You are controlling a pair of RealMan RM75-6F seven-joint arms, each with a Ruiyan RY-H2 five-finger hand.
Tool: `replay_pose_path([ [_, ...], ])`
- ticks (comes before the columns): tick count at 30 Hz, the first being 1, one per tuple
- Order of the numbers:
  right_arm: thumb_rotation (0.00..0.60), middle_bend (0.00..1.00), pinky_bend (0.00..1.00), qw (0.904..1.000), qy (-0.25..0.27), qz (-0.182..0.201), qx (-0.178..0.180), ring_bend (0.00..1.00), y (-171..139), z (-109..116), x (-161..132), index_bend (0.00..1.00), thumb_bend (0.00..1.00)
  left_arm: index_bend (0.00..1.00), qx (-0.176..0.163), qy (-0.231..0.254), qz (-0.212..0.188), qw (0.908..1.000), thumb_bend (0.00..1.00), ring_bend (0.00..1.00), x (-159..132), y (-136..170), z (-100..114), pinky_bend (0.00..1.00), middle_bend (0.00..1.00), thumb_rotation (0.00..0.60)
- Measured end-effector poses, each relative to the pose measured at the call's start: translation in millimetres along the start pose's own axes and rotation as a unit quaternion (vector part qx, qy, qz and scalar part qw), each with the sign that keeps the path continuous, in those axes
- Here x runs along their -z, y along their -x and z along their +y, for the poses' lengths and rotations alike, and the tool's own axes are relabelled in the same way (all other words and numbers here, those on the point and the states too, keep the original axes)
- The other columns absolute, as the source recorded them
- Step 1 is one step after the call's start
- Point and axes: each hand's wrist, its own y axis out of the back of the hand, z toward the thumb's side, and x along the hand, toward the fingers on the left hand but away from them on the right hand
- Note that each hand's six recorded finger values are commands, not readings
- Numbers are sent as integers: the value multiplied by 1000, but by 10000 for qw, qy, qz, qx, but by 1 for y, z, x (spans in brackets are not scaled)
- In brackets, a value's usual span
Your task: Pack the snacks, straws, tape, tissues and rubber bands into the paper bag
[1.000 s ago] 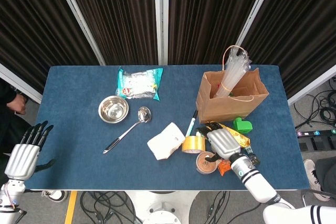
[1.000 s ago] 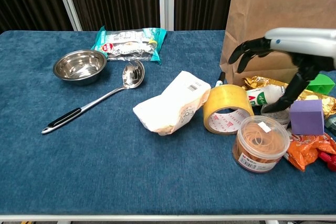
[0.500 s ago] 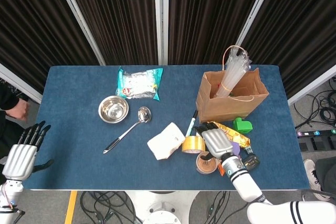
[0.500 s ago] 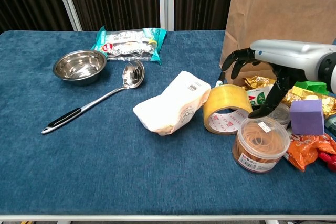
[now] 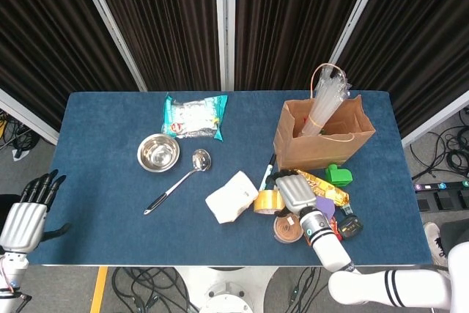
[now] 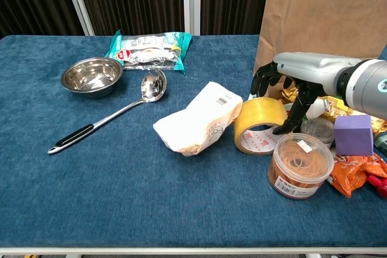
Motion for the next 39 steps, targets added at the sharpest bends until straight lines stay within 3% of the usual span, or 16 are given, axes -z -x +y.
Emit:
replay_pose_path([
  [13, 600, 367, 389, 9999, -69, -87, -100, 305, 5, -6, 0, 426, 2, 66, 35, 14, -7, 10000, 156, 0, 0, 2, -2, 123, 51, 600],
  [21, 600, 484, 531, 9998, -112, -108, 116, 431, 3, 3, 0, 579, 158, 66, 32, 26, -20, 10000, 156, 0, -2, 1, -2, 123, 51, 600],
  [28, 600, 498, 548, 9998, -112, -108, 146, 446, -1, 6, 1, 595, 185, 66, -14, 14, -52, 10000, 156, 0, -4, 0, 1, 123, 51, 600],
  [39, 600, 499, 548, 9982, 214, 234, 508, 446, -35, 49, -18, 595, 185, 66, -35, 11, -161, 9999, 156, 0, -12, -1, 4, 123, 51, 600],
])
